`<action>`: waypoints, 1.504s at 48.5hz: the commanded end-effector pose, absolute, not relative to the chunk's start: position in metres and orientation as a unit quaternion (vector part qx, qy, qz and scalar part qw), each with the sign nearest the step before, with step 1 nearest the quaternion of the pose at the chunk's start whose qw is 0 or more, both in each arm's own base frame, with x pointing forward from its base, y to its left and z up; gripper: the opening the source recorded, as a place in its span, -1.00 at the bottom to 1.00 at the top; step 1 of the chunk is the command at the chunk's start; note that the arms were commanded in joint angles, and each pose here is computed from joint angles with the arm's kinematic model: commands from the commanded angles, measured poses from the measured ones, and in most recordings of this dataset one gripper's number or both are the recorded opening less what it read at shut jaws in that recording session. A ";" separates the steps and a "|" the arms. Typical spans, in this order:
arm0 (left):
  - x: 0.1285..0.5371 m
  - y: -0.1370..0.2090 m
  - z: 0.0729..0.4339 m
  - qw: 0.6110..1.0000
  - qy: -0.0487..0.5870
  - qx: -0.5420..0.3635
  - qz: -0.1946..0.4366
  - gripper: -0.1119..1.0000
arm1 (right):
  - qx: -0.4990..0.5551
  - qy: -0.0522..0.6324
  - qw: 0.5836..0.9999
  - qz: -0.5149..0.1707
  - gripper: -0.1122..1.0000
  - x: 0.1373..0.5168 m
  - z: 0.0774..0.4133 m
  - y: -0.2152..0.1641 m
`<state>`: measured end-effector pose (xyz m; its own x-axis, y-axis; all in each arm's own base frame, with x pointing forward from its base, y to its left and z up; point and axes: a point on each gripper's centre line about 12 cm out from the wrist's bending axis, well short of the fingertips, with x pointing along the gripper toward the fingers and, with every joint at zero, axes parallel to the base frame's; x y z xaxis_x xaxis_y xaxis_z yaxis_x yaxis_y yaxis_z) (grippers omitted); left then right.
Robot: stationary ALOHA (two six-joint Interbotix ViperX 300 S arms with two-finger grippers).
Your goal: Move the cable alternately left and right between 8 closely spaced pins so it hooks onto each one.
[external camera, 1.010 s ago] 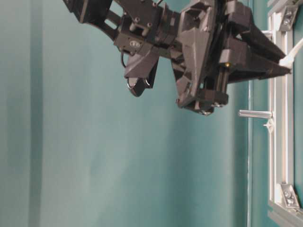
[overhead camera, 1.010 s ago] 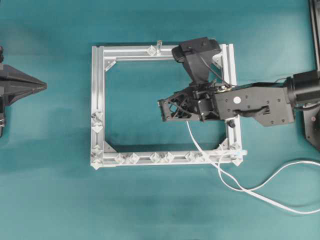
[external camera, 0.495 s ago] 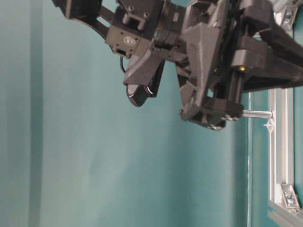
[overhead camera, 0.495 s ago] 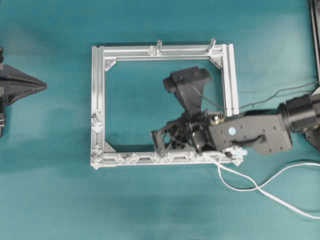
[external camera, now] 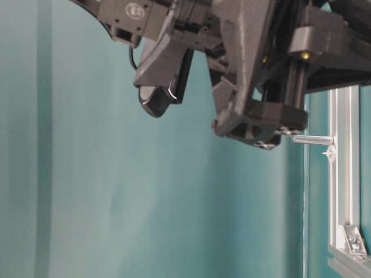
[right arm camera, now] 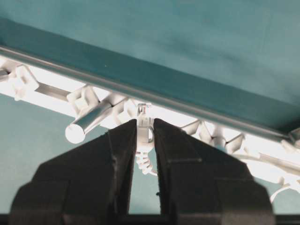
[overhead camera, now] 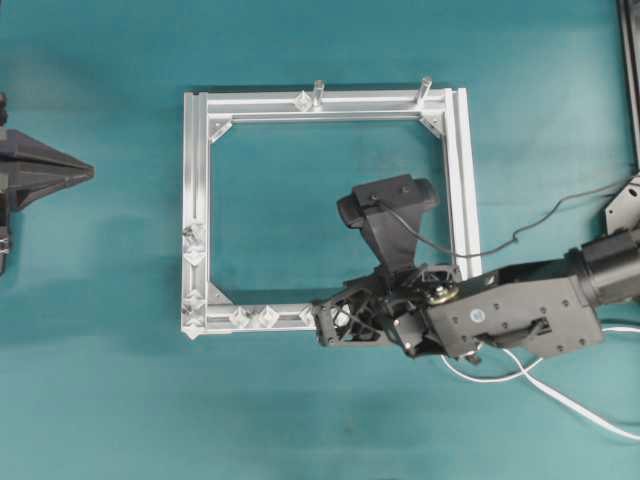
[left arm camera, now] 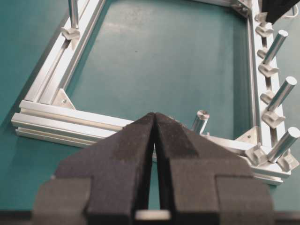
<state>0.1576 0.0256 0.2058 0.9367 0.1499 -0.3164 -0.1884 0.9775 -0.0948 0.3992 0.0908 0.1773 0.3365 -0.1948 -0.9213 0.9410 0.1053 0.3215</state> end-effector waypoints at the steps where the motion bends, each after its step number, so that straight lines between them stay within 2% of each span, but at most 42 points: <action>1: 0.160 0.026 0.212 0.983 0.147 -0.067 0.087 -0.77 | 0.515 0.364 0.649 -0.426 -0.52 0.402 0.190 0.097; 44: 0.160 0.026 0.213 0.983 0.146 -0.066 0.087 -0.77 | 0.508 0.373 0.649 -0.426 -0.52 0.400 0.181 0.109; 61: 0.160 0.025 0.213 0.983 0.147 -0.070 0.085 -0.77 | 0.504 0.386 0.666 -0.391 -0.52 0.412 0.180 0.146; 73: 0.160 0.024 0.210 0.981 0.148 -0.091 0.085 -0.77 | 0.509 0.408 0.657 -0.378 -0.52 0.414 0.176 0.178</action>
